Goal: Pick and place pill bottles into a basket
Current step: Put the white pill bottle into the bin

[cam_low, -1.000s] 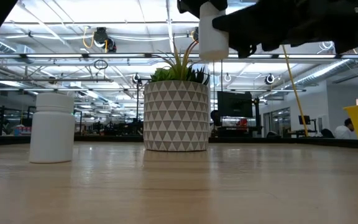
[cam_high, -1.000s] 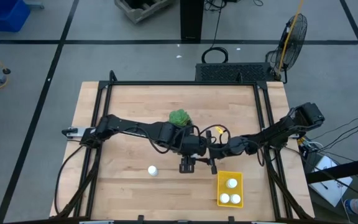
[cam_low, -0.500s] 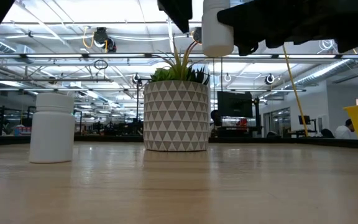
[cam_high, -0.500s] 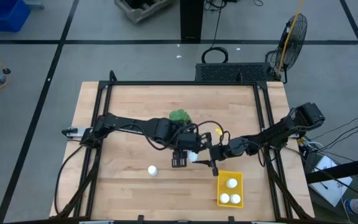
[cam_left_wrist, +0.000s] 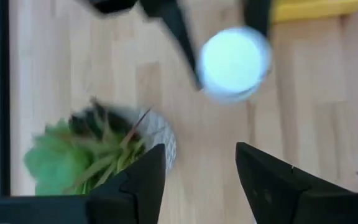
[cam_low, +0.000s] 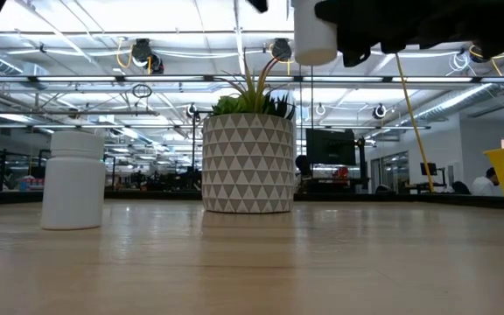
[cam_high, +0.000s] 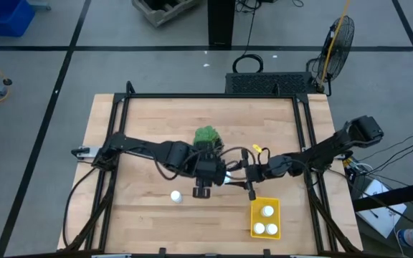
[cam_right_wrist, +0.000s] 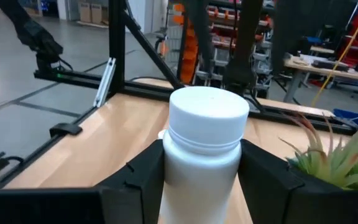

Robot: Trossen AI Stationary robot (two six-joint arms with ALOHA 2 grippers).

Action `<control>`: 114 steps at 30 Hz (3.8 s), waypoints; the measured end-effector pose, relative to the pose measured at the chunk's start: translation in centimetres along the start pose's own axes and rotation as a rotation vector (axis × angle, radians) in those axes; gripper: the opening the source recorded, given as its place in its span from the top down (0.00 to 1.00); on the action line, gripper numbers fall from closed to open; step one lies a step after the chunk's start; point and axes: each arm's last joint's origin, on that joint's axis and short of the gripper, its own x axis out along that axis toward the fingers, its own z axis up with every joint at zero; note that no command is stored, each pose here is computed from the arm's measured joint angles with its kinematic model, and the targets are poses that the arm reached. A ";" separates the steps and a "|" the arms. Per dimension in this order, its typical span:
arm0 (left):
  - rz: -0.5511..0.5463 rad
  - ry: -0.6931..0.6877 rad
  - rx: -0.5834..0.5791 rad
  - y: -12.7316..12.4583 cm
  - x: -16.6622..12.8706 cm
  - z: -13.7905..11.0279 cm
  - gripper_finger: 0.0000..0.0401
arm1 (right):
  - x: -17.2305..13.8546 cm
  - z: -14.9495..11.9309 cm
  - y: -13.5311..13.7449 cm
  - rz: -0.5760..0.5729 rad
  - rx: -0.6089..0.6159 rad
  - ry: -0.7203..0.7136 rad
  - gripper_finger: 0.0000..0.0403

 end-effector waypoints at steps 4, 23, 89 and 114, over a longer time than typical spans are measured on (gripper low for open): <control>-0.011 -0.023 0.047 -0.8 -0.1 0.2 0.54 | -0.4 0.4 0.0 0.001 0.000 0.001 0.60; -0.332 -0.449 0.173 2.5 -2.0 3.7 0.60 | -0.6 0.2 -0.1 -0.014 -0.039 0.052 0.60; -0.321 -1.029 -0.081 -1.1 10.3 -12.6 0.56 | -0.6 1.4 -0.1 0.027 -0.023 -0.081 0.60; -0.143 -1.111 -0.070 -0.6 10.2 -10.9 0.56 | -0.6 1.4 -0.1 0.024 -0.019 -0.079 0.60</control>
